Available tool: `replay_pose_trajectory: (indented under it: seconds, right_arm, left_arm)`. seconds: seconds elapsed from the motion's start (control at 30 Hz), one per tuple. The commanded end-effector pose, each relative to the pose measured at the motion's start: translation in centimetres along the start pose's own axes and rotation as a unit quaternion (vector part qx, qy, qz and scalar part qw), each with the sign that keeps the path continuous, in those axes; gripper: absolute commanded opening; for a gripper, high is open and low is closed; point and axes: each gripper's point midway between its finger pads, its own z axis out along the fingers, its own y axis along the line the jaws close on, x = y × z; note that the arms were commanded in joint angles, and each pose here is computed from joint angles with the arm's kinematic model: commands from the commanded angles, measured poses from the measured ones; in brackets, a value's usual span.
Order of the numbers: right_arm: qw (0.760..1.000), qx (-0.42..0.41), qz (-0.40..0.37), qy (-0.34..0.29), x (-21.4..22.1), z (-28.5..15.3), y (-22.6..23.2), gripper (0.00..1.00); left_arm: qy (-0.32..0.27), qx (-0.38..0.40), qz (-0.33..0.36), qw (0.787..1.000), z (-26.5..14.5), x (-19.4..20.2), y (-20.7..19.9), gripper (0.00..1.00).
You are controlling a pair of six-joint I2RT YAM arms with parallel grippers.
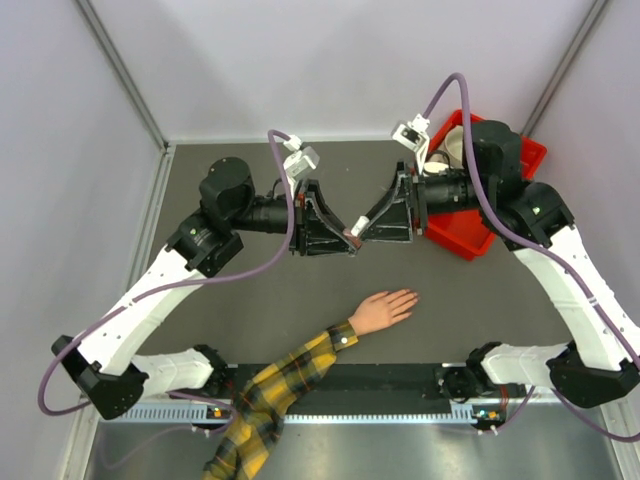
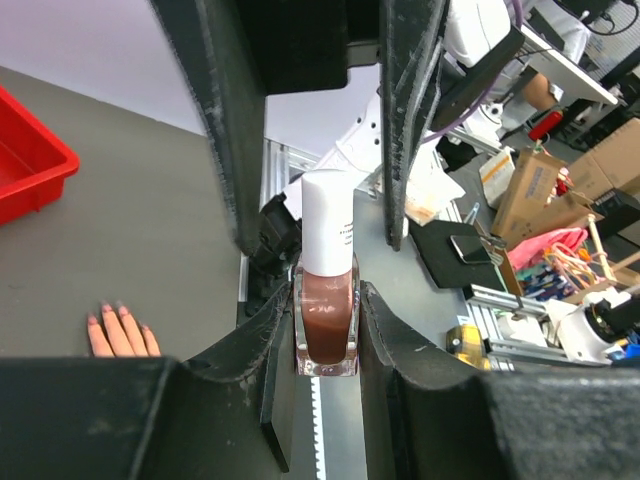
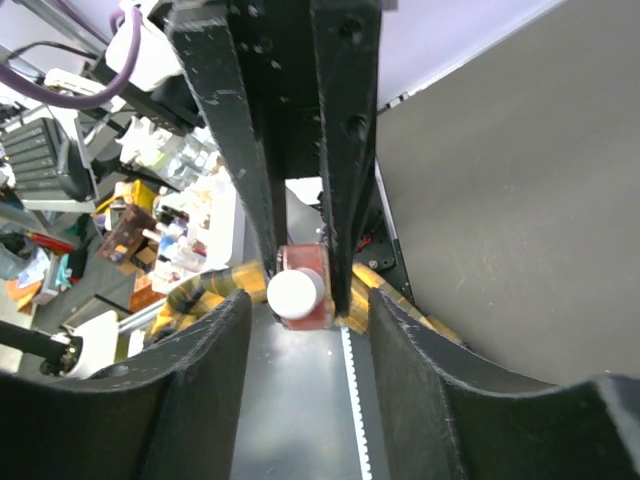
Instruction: Paint the nails
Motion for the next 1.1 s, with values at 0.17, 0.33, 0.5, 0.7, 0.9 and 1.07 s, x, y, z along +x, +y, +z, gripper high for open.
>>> replay_pose_trajectory:
  seconds: [0.17,0.33,0.5,0.7,0.9,1.07]
  right_arm:
    - [0.999,-0.019,-0.026,-0.024,-1.7,-0.1,1.1,0.45]
    - [0.999,-0.02,-0.021,-0.015,-1.4,0.0,0.8,0.39]
    - [1.0,-0.016,-0.019,-0.012,-1.5,0.3,0.4,0.4]
    - [1.0,-0.008,-0.019,-0.013,-1.7,0.4,0.0,0.38]
    - [1.0,0.007,-0.018,-0.009,-1.6,0.5,-0.7,0.06]
    - [0.994,0.106,-0.013,-0.024,-1.4,-0.4,-3.5,0.0]
  left_arm:
    - [0.0,0.025,0.016,1.0,-0.1,-0.5,-0.8,0.0]
    - [0.001,0.025,0.016,1.0,-0.1,-0.4,-0.9,0.0]
    - [0.007,0.027,0.01,1.0,0.0,-0.2,-0.8,0.0]
    - [0.012,0.031,0.007,0.999,0.0,0.1,-0.8,0.0]
    - [0.016,0.026,0.003,1.0,0.0,0.4,-0.4,0.0]
    - [-0.004,-0.083,0.046,0.995,-0.7,-0.6,2.5,0.33]
